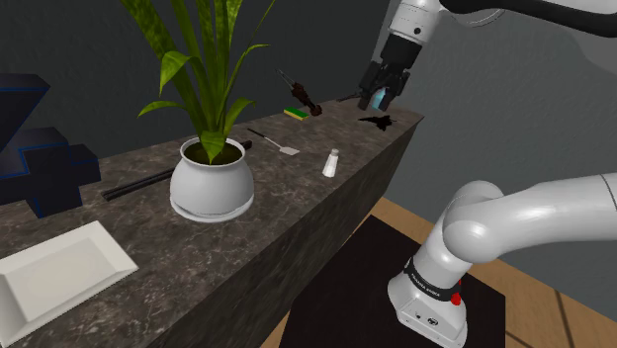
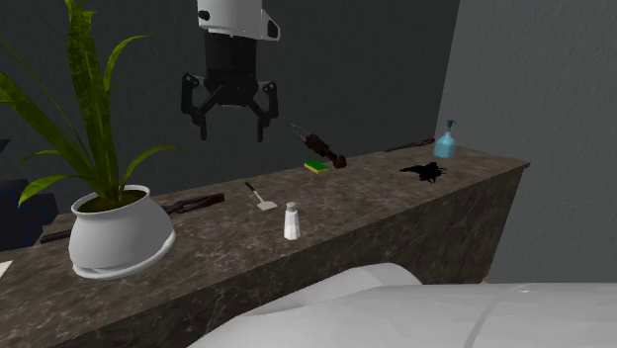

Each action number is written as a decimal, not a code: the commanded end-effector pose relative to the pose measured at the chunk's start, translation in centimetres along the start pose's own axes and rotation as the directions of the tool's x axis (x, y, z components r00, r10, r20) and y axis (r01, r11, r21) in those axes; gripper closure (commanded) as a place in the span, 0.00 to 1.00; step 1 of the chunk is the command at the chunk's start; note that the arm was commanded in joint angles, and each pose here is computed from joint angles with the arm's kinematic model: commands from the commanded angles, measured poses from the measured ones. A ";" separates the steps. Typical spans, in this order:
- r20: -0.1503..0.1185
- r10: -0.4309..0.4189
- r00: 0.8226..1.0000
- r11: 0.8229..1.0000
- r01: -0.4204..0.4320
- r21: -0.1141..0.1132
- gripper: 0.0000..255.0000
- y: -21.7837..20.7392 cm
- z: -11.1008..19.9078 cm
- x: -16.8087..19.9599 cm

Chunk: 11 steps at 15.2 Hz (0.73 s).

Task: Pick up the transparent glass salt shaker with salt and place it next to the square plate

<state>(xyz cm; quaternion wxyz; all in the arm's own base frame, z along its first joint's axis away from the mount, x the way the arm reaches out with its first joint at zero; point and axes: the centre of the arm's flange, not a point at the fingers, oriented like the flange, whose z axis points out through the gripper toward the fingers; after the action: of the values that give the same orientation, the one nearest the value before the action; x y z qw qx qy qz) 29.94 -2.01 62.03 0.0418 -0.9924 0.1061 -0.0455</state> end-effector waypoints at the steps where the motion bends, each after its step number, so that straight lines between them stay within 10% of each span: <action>1: 0.000 0.000 1.000 1.000 0.000 0.000 0.00 0.0 0.0 0.0; 11: -0.054 -0.120 0.991 0.992 0.122 0.029 0.00 8.3 9.7 3.7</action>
<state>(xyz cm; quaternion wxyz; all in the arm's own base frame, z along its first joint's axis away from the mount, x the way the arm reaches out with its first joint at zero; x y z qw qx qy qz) 32.38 -9.52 52.93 0.0513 -0.9947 0.0533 -0.0714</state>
